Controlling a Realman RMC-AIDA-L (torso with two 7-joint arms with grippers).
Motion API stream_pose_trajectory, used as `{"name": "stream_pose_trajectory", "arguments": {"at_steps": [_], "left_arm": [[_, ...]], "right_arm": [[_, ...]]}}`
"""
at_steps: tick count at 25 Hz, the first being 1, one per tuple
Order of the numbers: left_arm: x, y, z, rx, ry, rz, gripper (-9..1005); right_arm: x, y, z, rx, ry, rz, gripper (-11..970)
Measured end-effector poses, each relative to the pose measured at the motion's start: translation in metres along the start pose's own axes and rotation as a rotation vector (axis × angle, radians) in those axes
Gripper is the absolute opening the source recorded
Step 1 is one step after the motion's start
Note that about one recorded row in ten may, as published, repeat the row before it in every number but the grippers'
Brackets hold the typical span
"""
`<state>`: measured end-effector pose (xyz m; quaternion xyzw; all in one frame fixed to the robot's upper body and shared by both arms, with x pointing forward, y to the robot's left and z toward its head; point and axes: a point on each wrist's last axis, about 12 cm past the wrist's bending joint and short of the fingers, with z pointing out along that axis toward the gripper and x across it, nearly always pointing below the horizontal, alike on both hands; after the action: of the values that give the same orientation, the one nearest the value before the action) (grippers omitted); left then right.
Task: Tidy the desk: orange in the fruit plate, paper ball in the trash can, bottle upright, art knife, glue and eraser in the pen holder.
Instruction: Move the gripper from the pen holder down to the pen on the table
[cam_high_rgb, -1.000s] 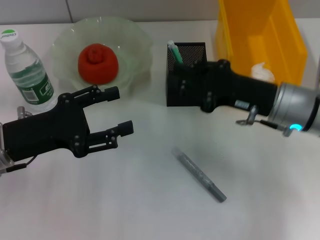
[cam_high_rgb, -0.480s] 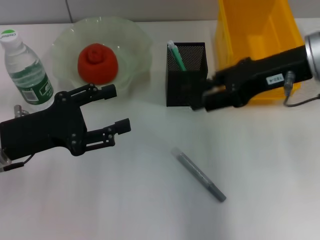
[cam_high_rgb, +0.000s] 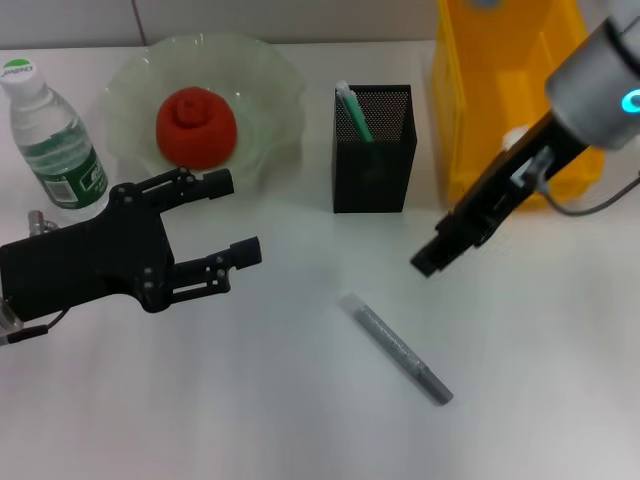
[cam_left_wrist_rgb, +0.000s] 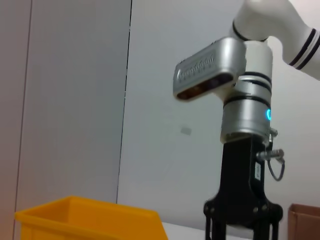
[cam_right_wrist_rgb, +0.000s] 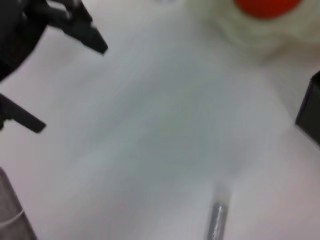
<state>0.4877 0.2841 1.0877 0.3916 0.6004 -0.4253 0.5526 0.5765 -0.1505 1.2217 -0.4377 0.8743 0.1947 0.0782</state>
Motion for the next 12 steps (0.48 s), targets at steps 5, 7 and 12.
{"name": "stream_pose_trajectory", "arguments": {"at_steps": [5,7,12], "left_arm": [[0.001,0.0,0.001,0.0,0.001,-0.004,787],[0.001,0.0,0.001,0.002,0.002,-0.004,787],[0.002,-0.001,0.002,0.002,0.002,-0.008,787]], "right_arm": [[-0.005,0.001,0.018,-0.032,0.08,0.021,529],[-0.007,0.002,0.027,-0.035,0.115,0.023,522],[-0.006,0.001,0.041,-0.028,0.157,0.024,505]]}}
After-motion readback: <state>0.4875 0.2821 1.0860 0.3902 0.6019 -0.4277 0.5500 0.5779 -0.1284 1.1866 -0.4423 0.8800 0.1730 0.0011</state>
